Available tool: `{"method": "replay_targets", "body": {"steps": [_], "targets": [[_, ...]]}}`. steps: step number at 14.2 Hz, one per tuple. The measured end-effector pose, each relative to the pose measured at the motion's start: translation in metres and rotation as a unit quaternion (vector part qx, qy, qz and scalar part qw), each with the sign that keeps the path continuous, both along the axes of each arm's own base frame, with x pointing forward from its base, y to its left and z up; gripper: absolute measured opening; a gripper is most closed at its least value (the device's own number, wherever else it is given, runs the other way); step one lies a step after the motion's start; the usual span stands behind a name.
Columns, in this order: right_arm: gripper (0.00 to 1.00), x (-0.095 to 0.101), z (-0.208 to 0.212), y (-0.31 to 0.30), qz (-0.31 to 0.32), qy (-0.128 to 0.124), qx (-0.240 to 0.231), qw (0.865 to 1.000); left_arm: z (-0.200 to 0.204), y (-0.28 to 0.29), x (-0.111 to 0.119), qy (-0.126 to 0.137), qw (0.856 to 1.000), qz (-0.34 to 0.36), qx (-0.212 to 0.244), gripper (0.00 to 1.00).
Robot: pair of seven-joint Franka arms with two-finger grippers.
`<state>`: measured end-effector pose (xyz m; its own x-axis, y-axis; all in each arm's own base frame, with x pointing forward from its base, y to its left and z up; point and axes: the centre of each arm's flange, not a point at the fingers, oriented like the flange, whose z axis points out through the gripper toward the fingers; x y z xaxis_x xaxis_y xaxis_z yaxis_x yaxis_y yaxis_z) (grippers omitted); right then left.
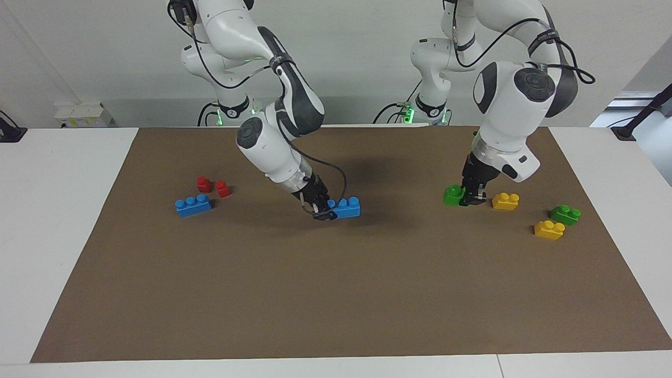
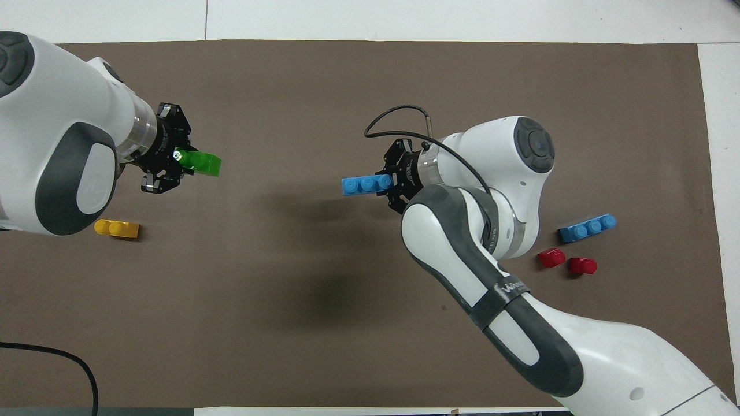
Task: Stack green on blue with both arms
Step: 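Carry the green brick with the left gripper while the right gripper carries the blue brick, then press the green brick onto the blue brick held by the right gripper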
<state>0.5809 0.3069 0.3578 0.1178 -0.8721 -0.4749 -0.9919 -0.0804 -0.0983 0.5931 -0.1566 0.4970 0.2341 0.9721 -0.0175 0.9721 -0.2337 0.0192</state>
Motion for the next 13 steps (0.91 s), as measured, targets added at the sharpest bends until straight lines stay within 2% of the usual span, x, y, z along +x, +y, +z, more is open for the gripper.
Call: {"method": "replay_targets", "body": {"steps": [6,10,13], "targets": [[0.34,-0.01,-0.048,0.021,-0.01,0.024,-0.006,1.0,-0.003,-0.058,-0.02,0.006,1.0,0.016,0.001,0.34],[0.34,-0.014,-0.051,0.027,-0.039,0.045,-0.006,0.998,-0.023,-0.12,-0.053,-0.011,0.999,0.032,-0.009,0.34],[0.34,-0.014,-0.056,0.028,-0.047,0.051,-0.008,0.998,-0.04,-0.151,-0.072,-0.017,0.999,0.045,-0.014,0.34]]}}
